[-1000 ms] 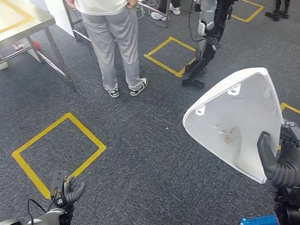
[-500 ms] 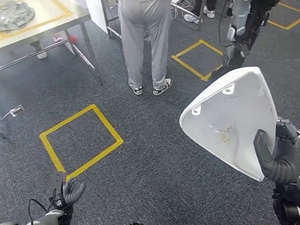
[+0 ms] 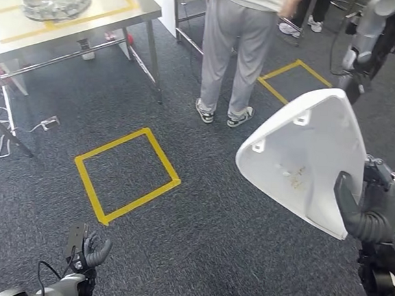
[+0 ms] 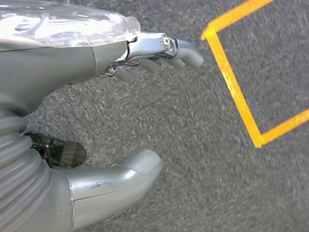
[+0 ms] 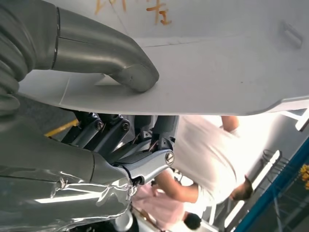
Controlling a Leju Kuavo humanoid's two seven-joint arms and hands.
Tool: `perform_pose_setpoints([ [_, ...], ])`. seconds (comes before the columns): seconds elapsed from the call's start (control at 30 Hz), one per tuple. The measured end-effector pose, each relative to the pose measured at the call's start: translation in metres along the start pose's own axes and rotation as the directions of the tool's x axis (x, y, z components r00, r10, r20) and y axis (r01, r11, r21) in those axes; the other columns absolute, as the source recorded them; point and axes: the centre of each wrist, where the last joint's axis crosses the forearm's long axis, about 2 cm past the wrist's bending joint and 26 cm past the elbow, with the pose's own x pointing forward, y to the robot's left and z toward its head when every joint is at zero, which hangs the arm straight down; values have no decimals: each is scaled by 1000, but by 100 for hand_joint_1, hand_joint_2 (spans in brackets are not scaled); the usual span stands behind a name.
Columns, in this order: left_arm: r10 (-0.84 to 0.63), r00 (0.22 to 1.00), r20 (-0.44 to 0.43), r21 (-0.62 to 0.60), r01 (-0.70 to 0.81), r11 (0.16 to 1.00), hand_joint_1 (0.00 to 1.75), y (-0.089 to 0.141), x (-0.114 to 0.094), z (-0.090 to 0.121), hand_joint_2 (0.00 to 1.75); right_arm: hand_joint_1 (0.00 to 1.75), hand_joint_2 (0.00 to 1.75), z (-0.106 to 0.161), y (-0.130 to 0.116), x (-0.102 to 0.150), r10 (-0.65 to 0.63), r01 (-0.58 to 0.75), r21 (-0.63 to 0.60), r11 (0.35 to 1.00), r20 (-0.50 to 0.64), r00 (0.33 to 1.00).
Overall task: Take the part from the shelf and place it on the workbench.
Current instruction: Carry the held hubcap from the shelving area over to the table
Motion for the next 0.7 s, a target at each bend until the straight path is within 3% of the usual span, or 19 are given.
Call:
perform_pose_setpoints([
  [0.33,39,999,-17,-58,-40,998,0,-20,1,-1,175,175,175,16,-5,4,36,-38,-32,999,-58,998],
  [0.7,54,999,-2,-52,-54,997,0,-20,7,-5,175,175,175,10,-5,6,30,-30,-22,999,-37,999],
])
